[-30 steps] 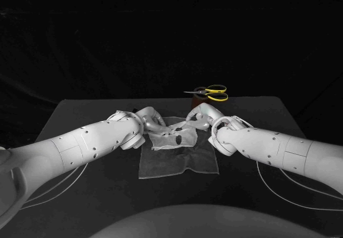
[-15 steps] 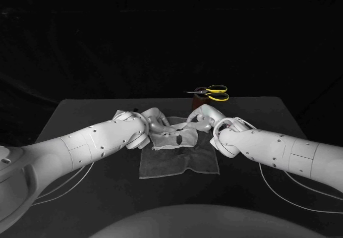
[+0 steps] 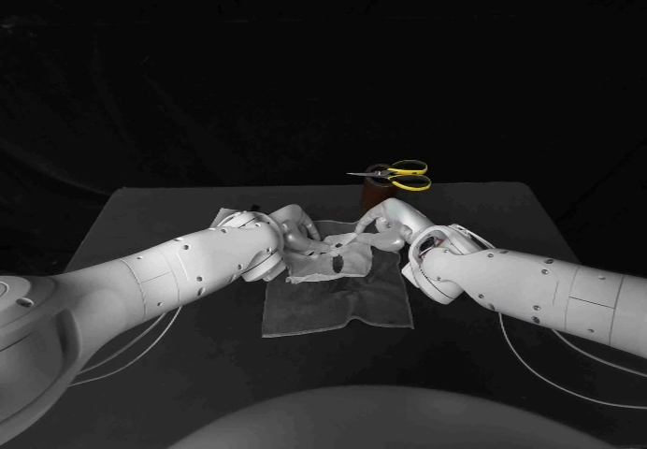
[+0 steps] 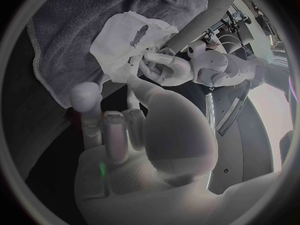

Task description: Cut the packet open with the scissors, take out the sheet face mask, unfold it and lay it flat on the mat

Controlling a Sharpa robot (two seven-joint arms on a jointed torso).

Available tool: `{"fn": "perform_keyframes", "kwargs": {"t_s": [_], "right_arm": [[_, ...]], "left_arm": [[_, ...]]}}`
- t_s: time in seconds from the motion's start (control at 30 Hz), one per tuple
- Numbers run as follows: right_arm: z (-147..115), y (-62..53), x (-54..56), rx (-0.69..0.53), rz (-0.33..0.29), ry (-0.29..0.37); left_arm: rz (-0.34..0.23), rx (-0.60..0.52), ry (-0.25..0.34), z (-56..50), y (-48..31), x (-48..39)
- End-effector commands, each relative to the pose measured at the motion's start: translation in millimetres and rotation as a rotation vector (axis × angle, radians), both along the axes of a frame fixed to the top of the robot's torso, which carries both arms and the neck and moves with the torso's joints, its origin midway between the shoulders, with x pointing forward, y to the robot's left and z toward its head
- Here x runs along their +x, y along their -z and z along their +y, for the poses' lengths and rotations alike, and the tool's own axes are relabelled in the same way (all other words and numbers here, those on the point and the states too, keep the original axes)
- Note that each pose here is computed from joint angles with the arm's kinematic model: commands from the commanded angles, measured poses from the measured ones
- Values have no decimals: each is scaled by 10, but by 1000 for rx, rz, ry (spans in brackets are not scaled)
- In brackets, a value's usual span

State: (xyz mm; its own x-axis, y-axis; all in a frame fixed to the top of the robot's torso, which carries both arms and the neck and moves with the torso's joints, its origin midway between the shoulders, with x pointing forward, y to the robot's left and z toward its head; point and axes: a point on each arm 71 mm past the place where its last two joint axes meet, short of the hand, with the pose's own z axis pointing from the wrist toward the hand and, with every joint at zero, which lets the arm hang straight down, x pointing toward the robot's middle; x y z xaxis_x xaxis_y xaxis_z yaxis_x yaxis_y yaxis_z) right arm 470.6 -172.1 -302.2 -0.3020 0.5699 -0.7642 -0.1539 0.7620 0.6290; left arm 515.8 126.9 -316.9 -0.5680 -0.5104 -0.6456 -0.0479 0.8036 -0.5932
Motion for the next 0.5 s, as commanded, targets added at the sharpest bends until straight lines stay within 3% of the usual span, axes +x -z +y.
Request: {"fn": "perform_keyframes", "kwargs": {"t_s": [0.03, 0.23, 0.5], "right_arm": [[0, -26, -16, -5, -23, -3], [-3, -39, -59, -3, -20, -12], [10, -50, -103, 6, -21, -20]], "left_arm": [[-8, 17, -8, 15, -6, -1], [-18, 19, -17, 49, -13, -2], [-2, 25, 22, -12, -8, -31]]}}
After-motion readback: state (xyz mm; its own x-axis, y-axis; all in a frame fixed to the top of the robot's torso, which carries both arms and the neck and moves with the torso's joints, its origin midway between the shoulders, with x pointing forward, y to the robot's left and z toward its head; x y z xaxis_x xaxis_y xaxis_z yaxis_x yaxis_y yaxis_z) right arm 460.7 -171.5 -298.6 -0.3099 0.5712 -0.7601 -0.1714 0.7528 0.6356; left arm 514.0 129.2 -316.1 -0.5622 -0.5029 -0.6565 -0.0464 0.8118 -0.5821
